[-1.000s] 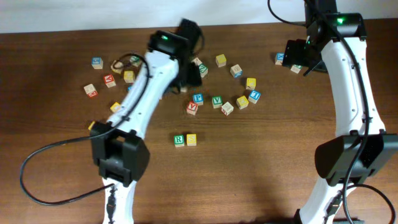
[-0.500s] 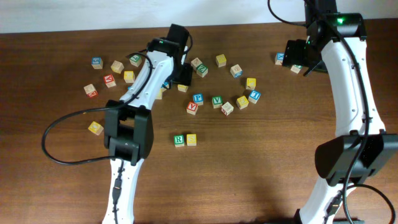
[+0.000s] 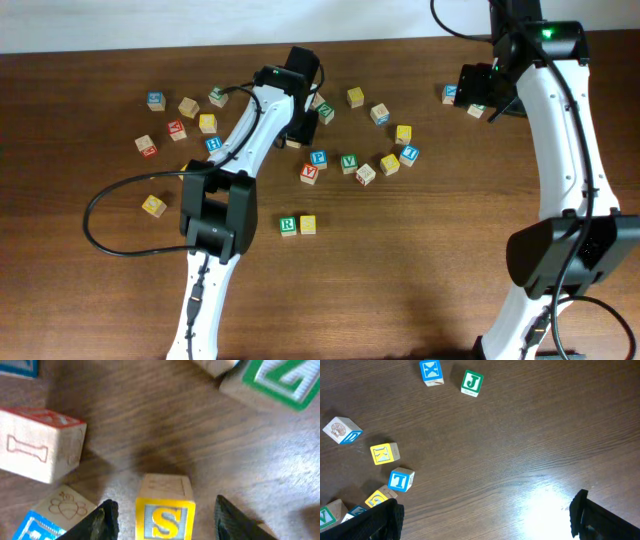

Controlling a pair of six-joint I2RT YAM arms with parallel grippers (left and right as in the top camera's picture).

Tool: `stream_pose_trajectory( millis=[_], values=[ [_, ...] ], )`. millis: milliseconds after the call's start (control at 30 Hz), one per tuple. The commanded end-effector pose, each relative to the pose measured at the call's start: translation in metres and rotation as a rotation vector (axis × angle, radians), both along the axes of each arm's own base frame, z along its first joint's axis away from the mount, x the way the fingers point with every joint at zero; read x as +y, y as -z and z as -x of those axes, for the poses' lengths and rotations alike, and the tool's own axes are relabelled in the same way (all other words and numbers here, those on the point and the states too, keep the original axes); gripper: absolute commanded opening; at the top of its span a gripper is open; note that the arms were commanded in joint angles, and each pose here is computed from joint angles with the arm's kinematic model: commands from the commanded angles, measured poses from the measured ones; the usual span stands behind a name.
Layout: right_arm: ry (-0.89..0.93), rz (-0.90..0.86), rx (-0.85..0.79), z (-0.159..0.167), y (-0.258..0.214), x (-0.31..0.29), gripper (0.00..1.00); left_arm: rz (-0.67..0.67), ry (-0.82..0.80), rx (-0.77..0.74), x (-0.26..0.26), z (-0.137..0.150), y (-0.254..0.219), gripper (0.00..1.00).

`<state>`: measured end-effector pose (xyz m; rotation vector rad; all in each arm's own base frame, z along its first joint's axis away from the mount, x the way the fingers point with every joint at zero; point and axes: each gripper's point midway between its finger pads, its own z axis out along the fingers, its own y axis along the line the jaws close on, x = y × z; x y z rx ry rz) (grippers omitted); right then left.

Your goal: Spell out RSS

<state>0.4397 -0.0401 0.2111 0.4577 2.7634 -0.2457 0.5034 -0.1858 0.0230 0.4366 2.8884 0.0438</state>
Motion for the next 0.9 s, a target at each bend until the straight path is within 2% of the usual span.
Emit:
stream_pose_trajectory(
  millis=[0, 33, 67, 133, 233, 300, 367, 500, 533, 633, 700, 733, 833, 867],
  values=[
    [0.005, 0.000, -0.006, 0.000, -0.002, -0.001, 0.98, 0.017, 0.001, -0.014, -0.001, -0.006, 0.000, 0.45],
    [0.005, 0.000, -0.007, 0.000, -0.002, -0.001, 0.98, 0.016, 0.001, -0.013, -0.001, -0.005, 0.001, 0.39],
    [0.005, 0.000, -0.006, 0.000, -0.002, -0.001, 0.98, 0.015, 0.001, -0.010, -0.001, -0.005, 0.001, 0.40],
    [0.005, 0.000, -0.006, 0.000, -0.002, -0.001, 0.98, 0.012, 0.001, -0.005, 0.000, -0.003, 0.003, 0.49],
    [0.005, 0.000, -0.007, 0.000, -0.002, -0.001, 0.98, 0.007, 0.001, 0.012, 0.001, 0.001, 0.012, 0.47],
    [0.005, 0.000, -0.006, 0.000, -0.002, -0.001, 0.98, 0.008, 0.001, 0.007, 0.001, 0.000, 0.012, 0.36],
    [0.005, 0.000, -0.007, 0.000, -0.002, -0.001, 0.98, 0.009, 0.000, 0.007, 0.001, -0.001, 0.012, 0.35],
    [0.005, 0.000, -0.007, 0.000, -0.002, -0.001, 0.98, 0.001, 0.000, 0.025, 0.003, 0.004, 0.012, 0.17],
    [0.005, 0.000, -0.006, 0.000, -0.002, -0.001, 0.98, 0.001, -0.001, 0.024, 0.003, 0.004, 0.011, 0.17],
    [0.005, 0.000, -0.007, 0.000, -0.002, -0.001, 0.98, 0.036, 0.003, -0.010, -0.001, 0.003, -0.030, 0.15],
    [0.005, 0.000, -0.007, 0.000, -0.002, -0.001, 0.98, 0.080, -0.080, -0.047, -0.001, 0.006, -0.074, 0.14],
    [0.005, 0.000, -0.007, 0.000, -0.002, -0.001, 0.98, 0.108, -0.141, -0.057, 0.001, 0.014, -0.102, 0.15],
    [0.005, 0.000, -0.007, 0.000, -0.002, -0.001, 0.99, 0.300, -0.111, 0.063, -0.024, 0.056, -0.141, 0.12],
    [0.005, 0.000, -0.007, 0.000, -0.002, -0.001, 0.98, 0.384, -0.096, 0.205, -0.038, 0.089, -0.148, 0.05]
  ],
)
